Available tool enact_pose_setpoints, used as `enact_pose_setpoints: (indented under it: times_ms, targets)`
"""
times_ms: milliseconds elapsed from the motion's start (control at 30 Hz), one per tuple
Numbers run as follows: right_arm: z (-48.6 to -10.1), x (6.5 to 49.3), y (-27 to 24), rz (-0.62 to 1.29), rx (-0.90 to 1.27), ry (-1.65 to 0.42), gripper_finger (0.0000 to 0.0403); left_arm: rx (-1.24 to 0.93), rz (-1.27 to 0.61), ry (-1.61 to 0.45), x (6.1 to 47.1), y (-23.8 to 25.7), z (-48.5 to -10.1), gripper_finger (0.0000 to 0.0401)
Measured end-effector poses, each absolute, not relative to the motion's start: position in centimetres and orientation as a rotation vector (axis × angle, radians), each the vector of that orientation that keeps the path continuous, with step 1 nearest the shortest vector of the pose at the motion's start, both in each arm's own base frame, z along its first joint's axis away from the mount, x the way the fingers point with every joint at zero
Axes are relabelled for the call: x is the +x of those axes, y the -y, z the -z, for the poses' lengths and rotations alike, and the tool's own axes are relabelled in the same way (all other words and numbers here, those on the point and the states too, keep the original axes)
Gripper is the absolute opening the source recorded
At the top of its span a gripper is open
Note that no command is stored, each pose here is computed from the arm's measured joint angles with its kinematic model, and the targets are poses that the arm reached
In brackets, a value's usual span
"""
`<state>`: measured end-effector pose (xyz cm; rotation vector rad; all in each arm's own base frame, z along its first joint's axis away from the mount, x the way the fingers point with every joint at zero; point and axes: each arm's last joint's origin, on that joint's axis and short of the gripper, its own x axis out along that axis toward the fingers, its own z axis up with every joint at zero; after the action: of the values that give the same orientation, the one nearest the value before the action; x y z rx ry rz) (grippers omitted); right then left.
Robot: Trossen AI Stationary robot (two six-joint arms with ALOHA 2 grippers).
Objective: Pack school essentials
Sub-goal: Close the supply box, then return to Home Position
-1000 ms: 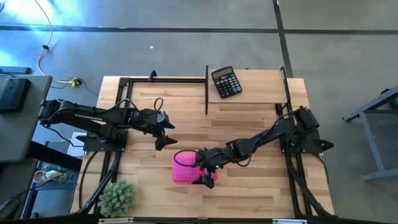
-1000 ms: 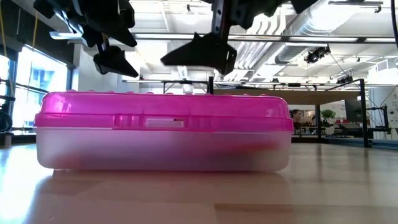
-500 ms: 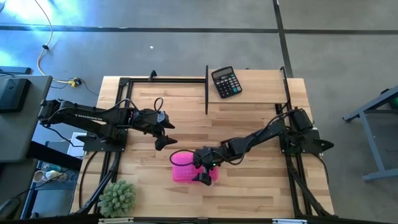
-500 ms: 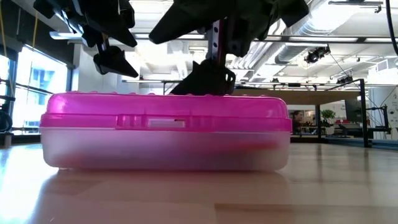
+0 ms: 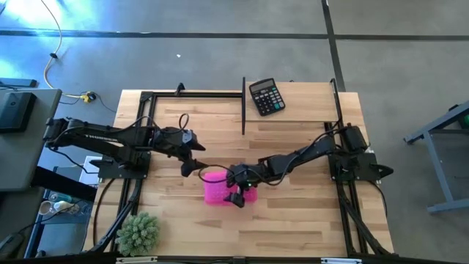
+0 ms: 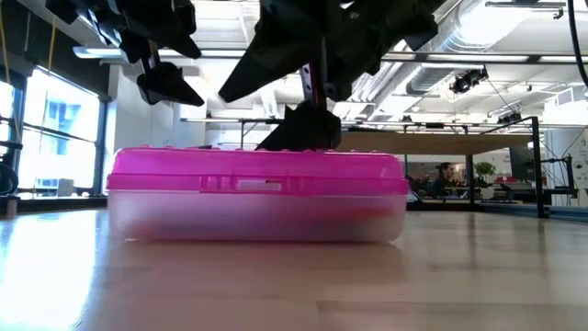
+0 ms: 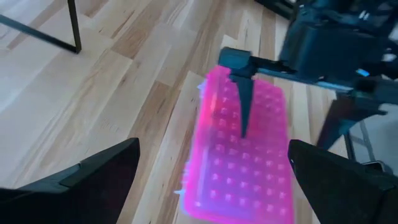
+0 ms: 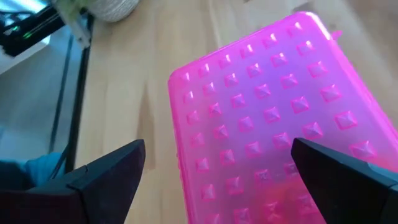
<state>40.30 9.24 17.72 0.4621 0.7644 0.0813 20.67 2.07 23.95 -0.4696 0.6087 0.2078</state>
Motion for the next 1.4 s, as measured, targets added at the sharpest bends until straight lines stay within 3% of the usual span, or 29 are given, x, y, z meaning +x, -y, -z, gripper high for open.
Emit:
enact_pose_setpoints:
  times_ms: [433, 700, 867, 1067, 1233, 1400]
  targets:
    - [-18.0, 40.8, -6.1, -0.014, 0.49, -0.739, 0.0398, -0.461, -0.195, -0.561, 19.4, -1.9, -25.2, 0.04]
    - [-22.7, 39.0, -5.9, -0.107, 0.363, -0.669, 0.0398, -0.436, -0.165, -0.509, 18.1, -1.8, -26.3, 0.04]
    - [-27.7, 36.4, -5.5, -0.16, 0.183, -0.564, 0.0398, -0.362, -0.132, -0.437, 16.7, -1.6, -27.5, 0.04]
    - [-32.6, 31.7, -4.4, -0.056, 0.02, -0.454, 0.0398, -0.287, -0.08, -0.375, 15.0, -0.8, -27.5, 0.04]
    - [-32.7, 27.5, -3.9, 0.043, -0.026, -0.379, 0.0398, -0.278, -0.054, -0.292, 13.9, -0.3, -26.0, 0.04]
    - [-29.8, 23.7, -3.7, 0.079, 0.014, -0.292, 0.0398, -0.28, -0.013, -0.231, 13.0, 0.1, -23.7, 0.04]
